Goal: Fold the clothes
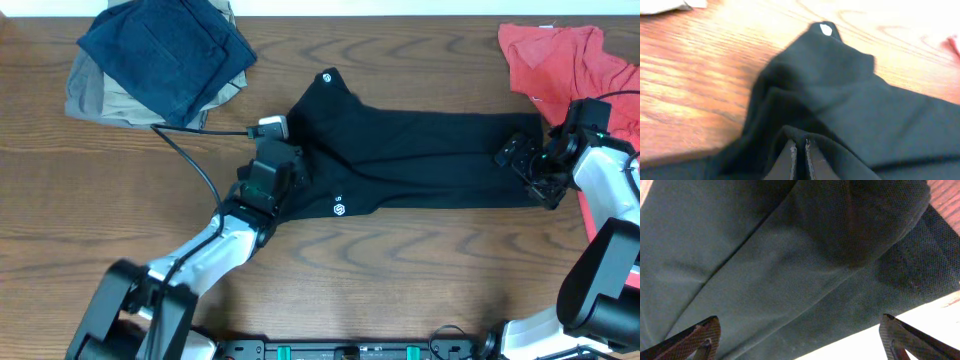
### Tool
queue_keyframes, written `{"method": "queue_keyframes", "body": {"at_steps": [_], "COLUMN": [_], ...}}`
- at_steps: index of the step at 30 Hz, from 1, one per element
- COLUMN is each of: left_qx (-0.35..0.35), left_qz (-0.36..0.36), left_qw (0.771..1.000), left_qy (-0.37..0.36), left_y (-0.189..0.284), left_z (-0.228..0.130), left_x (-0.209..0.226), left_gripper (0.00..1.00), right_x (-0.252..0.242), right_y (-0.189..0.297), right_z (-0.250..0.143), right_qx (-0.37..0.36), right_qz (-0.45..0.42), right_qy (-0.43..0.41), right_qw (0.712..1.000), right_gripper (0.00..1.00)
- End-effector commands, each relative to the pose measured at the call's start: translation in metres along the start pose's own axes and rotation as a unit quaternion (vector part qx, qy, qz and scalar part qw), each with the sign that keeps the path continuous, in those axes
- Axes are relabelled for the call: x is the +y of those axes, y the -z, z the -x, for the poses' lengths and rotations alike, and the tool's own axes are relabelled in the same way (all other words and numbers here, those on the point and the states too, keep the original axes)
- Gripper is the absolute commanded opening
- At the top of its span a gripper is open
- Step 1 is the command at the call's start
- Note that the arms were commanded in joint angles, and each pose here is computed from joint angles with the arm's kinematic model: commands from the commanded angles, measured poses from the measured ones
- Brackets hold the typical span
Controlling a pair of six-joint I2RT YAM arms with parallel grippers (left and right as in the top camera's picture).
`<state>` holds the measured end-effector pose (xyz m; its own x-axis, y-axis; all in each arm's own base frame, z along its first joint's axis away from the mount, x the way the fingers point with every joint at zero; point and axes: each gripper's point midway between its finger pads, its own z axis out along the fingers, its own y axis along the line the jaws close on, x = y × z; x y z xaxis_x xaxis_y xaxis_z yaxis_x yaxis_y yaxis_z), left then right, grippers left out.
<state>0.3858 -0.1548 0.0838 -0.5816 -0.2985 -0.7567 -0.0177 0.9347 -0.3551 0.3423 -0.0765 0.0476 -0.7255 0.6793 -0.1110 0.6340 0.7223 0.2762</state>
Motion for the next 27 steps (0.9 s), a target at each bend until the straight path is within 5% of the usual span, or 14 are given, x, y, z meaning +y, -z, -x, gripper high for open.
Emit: {"method": "queue_keyframes", "body": {"at_steps": [1,18,27], "left_qx": [-0.023,-0.122,-0.143], "left_qz": [0.048,0.085,0.079], "left_qw": [0.999,0.989,0.986], "left_qy": [0.002,0.019,-0.044], "left_y": [-0.008,-0.023,-0.021], "left_z": [0.003,0.03,0.049], "left_x": [0.019,0.031,0.019], "left_gripper": [0.07,0.12,0.38], "right_x": [0.003,0.002,0.001], "right_y": [0.003,0.003,0.003], "right_z": [-0.002,-0.006,-0.007], "right_qx": [-0.001,0.006,0.008], "right_qz": [0.002,-0.001,-0.002], "right_qy": [0.019,0.021,0.021], "right_qw": [1.0,1.0,1.0], "right_gripper": [0.99,0.99,0.99]}}
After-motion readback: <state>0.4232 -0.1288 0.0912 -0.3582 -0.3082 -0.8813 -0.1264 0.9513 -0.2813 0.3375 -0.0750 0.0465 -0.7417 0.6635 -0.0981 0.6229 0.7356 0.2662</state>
